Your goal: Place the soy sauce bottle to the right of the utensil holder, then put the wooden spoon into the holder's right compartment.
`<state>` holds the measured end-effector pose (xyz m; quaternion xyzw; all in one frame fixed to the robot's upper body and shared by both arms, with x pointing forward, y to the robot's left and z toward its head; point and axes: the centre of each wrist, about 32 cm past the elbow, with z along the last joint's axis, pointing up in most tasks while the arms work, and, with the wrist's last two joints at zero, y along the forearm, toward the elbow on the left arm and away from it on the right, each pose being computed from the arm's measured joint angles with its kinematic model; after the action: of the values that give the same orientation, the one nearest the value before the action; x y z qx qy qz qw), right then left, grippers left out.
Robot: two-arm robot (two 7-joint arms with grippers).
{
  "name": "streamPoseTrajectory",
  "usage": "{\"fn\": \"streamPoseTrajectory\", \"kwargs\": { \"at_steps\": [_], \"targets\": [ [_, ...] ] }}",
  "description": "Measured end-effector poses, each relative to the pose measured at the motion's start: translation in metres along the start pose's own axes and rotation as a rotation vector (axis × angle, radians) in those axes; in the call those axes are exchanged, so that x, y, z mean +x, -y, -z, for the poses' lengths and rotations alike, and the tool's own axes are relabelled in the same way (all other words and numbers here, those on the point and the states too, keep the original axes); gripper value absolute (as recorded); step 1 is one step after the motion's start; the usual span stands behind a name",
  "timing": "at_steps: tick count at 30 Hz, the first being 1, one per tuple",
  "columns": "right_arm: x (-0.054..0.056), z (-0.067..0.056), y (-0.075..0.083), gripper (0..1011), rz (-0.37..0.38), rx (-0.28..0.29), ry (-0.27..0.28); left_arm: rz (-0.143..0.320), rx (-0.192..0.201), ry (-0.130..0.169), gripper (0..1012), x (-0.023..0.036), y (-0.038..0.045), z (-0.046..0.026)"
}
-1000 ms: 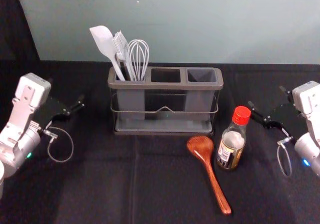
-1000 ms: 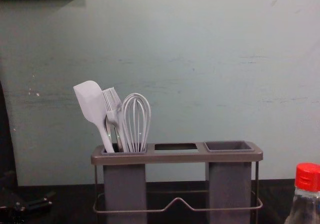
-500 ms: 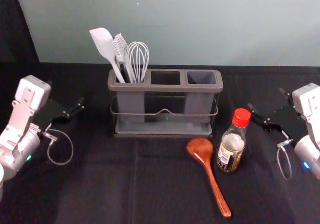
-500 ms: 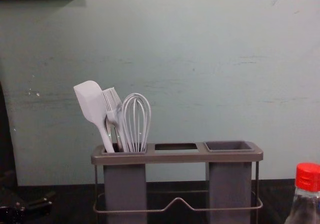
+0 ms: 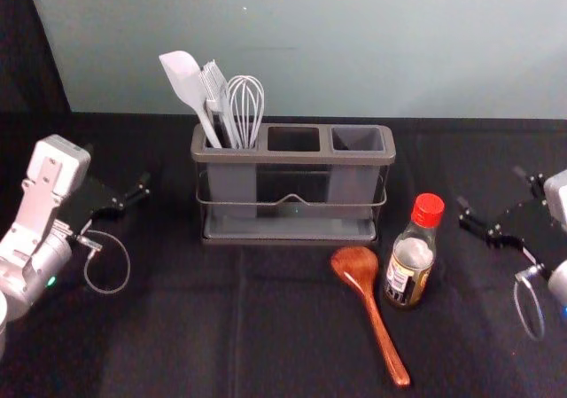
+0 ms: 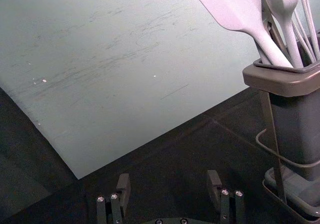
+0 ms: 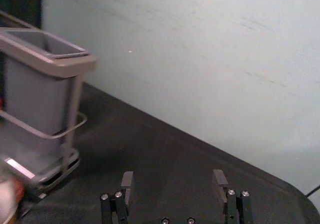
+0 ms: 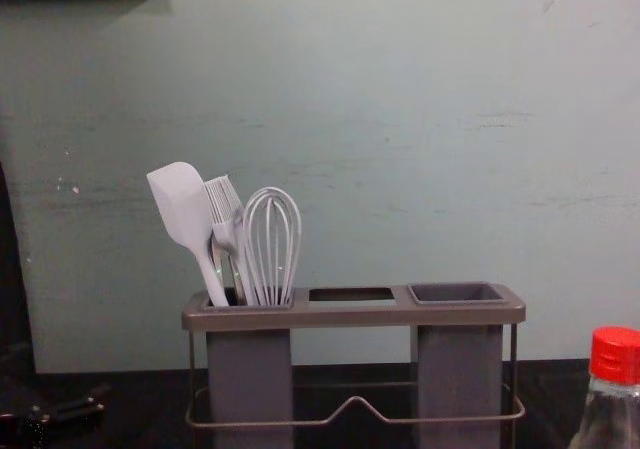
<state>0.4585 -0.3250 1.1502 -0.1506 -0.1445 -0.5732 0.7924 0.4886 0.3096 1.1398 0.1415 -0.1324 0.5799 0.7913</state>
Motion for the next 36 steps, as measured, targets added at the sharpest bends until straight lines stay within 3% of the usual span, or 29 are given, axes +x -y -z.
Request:
{"fn": "streamPoseTrajectory", "kwargs": {
  "at_steps": [7, 14, 24, 36],
  "targets": [
    [0.007, -0.004, 0.017, 1002, -0.137, 0.021, 0.003, 0.000, 0.000, 0.000, 1005, 0.0000, 0.0000, 0.0000],
    [0.019, -0.012, 0.030, 1003, -0.302, 0.098, -0.023, 0.000, 0.000, 0.000, 1005, 0.0000, 0.0000, 0.0000],
    [0.033, -0.022, 0.042, 1002, -0.327, 0.109, -0.052, 0.000, 0.000, 0.000, 1005, 0.0001, 0.0000, 0.0000],
    [0.039, -0.035, 0.047, 1002, -0.386, 0.079, -0.110, 0.000, 0.000, 0.000, 1005, 0.0000, 0.0000, 0.0000]
  ]
}}
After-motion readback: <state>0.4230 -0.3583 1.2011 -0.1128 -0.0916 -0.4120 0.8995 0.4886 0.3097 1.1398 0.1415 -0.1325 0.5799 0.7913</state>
